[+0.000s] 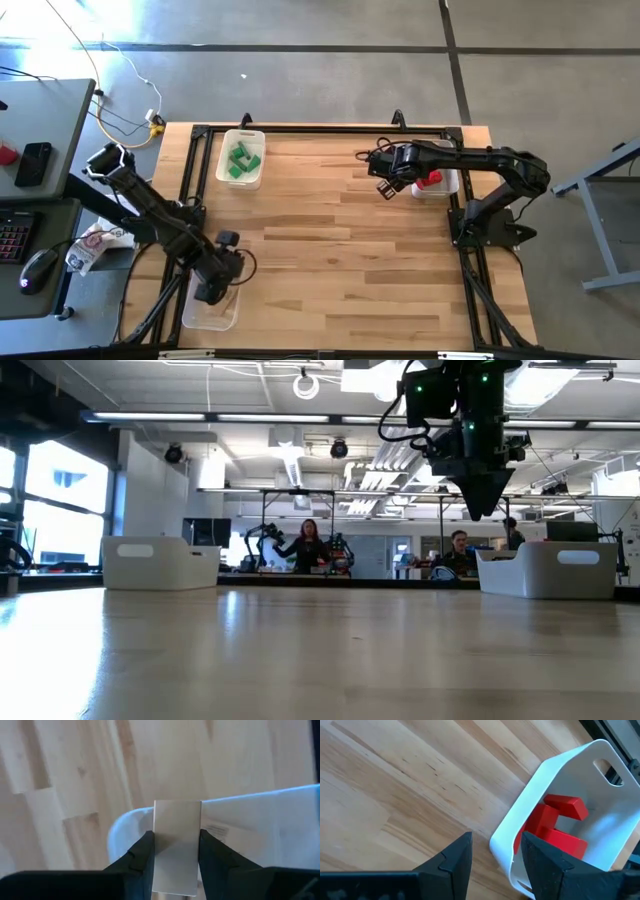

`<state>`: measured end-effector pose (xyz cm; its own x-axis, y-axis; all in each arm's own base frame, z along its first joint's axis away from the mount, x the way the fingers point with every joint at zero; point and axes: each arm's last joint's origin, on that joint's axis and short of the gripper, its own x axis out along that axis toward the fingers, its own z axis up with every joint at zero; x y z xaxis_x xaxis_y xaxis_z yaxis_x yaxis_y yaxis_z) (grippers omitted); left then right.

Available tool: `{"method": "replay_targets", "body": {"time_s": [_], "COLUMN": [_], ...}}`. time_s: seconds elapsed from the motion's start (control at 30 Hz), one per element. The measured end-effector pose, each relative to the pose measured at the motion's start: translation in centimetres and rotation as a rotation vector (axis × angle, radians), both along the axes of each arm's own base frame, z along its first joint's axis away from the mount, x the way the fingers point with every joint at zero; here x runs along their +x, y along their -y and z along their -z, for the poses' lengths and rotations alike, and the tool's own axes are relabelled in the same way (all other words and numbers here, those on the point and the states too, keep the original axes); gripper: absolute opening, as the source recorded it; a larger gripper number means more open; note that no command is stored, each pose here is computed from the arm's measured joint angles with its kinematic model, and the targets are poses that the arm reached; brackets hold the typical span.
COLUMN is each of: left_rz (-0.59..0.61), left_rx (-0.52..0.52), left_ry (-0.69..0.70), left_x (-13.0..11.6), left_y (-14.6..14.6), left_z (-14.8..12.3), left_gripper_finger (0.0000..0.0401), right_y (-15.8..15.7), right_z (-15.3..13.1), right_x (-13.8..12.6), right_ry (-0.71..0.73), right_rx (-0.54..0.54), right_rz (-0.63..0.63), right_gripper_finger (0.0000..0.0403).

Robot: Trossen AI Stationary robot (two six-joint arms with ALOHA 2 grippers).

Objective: Sort & place blocks by color
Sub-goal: Put the brown block into the transparent bin, then return to Home Position

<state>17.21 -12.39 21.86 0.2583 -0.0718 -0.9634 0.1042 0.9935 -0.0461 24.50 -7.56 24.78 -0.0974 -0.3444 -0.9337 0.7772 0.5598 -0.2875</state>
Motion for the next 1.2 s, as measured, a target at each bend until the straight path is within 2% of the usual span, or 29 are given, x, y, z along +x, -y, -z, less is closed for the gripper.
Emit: {"method": "replay_targets", "body": {"time_s": [0.43,0.9,1.0,1.2], "left_rz": [-0.077,-0.209,-0.176,-0.141], "left_rx": [-0.058,-0.102,-0.079,0.014], "left_ry": [-0.022,-0.018,-0.001,0.138], "left_x": [-1.5,-1.4,-1.4,-1.2], "left_y": [1.8,1.9,1.9,1.3], "left_z": [0.4,0.4,0.4,-0.3], "left_gripper_finger": [0.0097,0.0202,0.0211,0.0210], "right_y": [0.0,-0.1,-0.1,-1.0], "right_z": [0.0,0.0,0.1,0.1], "right_x": [0.1,0.1,0.1,0.5], "right_ry": [0.008,0.018,0.022,0.026], "right_rx": [0.005,0.042,0.058,0.066], "right_rz": [-0.001,0.000,0.000,-0.060], "right_gripper_finger": [0.0156,0.0156,0.0156,0.0156]}}
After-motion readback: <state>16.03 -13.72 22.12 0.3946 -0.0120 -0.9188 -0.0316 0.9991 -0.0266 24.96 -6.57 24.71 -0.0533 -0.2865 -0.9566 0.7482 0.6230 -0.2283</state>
